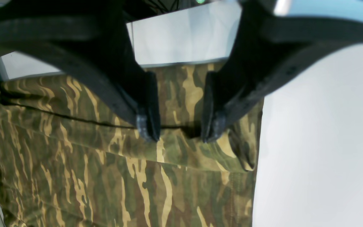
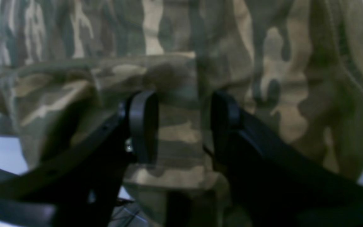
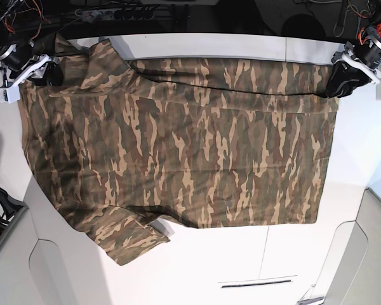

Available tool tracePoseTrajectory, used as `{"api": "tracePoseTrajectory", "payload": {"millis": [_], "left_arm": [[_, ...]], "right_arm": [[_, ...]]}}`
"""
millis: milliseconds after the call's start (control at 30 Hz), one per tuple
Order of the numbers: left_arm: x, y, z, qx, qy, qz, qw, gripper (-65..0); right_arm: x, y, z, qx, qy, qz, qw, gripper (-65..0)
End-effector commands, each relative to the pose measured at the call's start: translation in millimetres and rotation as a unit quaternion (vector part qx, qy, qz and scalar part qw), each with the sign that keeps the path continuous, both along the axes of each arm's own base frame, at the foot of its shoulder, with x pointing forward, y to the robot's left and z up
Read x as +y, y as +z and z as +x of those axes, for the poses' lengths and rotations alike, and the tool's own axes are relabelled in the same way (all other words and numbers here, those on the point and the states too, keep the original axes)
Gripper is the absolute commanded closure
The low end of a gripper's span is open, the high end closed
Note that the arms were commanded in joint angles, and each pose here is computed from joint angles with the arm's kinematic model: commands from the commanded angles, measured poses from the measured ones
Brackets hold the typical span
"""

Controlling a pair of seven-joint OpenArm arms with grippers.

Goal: Fold the T-shirt properly
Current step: 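Regrasp the shirt edge with both grippers and smooth it flat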

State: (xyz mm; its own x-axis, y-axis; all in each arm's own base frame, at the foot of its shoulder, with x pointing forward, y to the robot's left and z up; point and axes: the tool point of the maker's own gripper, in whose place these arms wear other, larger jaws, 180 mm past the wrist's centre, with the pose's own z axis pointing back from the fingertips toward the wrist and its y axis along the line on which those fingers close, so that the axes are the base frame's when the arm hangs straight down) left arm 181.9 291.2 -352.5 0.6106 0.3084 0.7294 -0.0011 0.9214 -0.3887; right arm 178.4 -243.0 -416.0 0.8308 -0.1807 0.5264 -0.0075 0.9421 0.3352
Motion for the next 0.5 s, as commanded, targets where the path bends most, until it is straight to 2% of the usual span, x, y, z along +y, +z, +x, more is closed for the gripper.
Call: {"api": "tracePoseTrajectory", "payload": {"millis": [0,100,200,267,467], "left_arm": [[2.2,12.0,5.2,-0.02,-0.005,0.004,1.0,-25.8],[2.2,12.1,5.3,-0.02,-0.005,0.004,1.0,-25.8],[2.3,11.9,5.1,-0.02,-0.005,0.004,1.0,-25.8],[2.4,12.0,5.3,-0.02,-0.005,0.004,1.0,-25.8],[2.1,11.3,4.7,-0.018,-0.006,0.004,1.0,-25.8]], "right_arm": [[-2.5,6.9,4.8,-0.013,0.003,0.002,0.9999,-28.2],[1.1,10.4,7.3,-0.021,0.002,0.016,0.9997,-26.7],[3.4,12.2,8.5,-0.026,0.005,0.021,0.9994,-13.7],[3.3,12.9,9.9,-0.028,0.005,0.021,0.9994,-8.3],[3.3,16.3,17.2,-0.037,0.006,0.021,0.9991,-8.0]]}}
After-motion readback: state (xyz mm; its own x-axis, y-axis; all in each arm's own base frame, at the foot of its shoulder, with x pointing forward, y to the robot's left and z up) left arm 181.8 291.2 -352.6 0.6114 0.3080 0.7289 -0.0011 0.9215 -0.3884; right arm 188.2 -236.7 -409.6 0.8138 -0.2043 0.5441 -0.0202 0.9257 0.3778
